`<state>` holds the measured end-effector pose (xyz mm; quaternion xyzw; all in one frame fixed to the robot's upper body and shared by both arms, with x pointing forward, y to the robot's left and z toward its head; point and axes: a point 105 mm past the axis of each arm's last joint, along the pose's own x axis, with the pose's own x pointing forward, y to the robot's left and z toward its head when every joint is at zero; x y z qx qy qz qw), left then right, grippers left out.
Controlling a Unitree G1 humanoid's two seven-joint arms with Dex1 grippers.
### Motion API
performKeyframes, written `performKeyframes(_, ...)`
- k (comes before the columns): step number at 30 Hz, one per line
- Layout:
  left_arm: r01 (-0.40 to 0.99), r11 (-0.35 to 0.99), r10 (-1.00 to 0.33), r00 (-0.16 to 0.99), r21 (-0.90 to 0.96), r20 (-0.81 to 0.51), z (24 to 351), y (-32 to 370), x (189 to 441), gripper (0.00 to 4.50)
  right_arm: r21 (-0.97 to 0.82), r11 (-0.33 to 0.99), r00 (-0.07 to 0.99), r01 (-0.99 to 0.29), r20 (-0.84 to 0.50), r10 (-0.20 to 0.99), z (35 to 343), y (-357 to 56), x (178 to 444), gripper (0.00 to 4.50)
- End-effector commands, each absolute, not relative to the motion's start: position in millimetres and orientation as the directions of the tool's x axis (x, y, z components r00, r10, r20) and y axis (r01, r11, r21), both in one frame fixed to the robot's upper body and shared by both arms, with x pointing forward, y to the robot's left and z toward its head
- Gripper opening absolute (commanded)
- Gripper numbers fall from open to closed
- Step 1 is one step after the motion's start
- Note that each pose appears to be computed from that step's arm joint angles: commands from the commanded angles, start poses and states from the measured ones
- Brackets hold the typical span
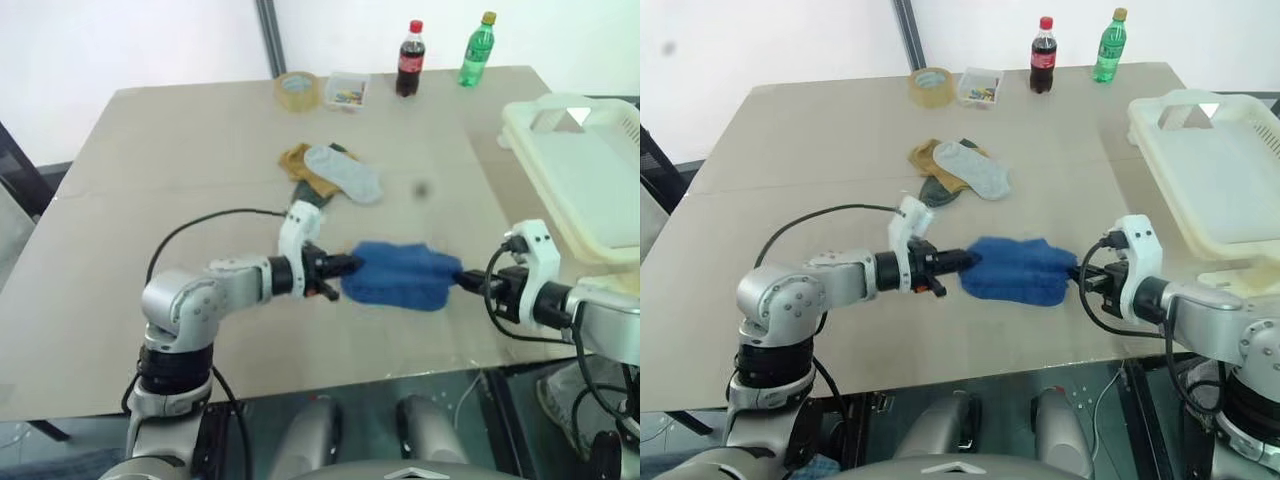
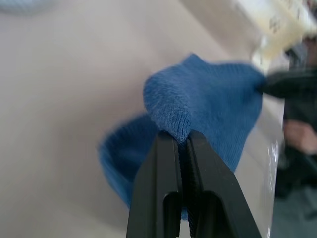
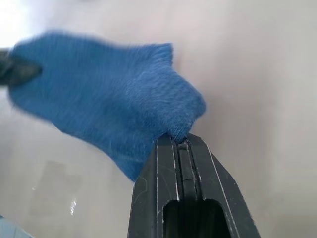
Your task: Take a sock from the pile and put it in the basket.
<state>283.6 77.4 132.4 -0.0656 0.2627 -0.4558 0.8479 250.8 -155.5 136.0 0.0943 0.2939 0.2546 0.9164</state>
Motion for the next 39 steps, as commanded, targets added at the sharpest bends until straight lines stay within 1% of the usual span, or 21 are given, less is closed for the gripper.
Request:
performKeyframes(1,0.751,0.577,-0.805,0.458,-0.321,-0.376,136,76,281,0.02,0.342,0.851,0.707,-0.398,-0.478,0.522,141,-151,249,0.00)
performKeyframes(6,0.737,0.596,-0.795,0.481,-0.321,-0.370,128,74,283,0.02,0.367,0.854,0.696,-0.369,-0.500,0.516,143,-149,246,0.00)
performKeyframes(9,0.716,0.602,-0.794,0.487,-0.354,-0.365,123,74,284,0.02,0.375,0.857,0.686,-0.353,-0.519,0.509,142,-149,245,0.00)
performKeyframes(14,0.707,0.612,-0.784,0.482,-0.354,-0.391,110,72,284,0.02,0.383,0.858,0.671,-0.343,-0.539,0.509,140,-146,244,0.00)
performKeyframes(24,0.702,0.626,-0.777,0.522,-0.339,-0.352,110,68,292,0.02,0.372,0.861,0.663,-0.345,-0.552,0.505,136,-139,246,0.00)
performKeyframes(32,0.704,0.625,-0.781,0.548,-0.338,-0.300,119,65,297,0.02,0.368,0.863,0.664,-0.346,-0.554,0.502,137,-140,248,0.00)
performKeyframes(39,0.702,0.629,-0.777,0.546,-0.335,-0.314,116,65,295,0.02,0.371,0.860,0.661,-0.351,-0.553,0.508,134,-137,249,0.00)
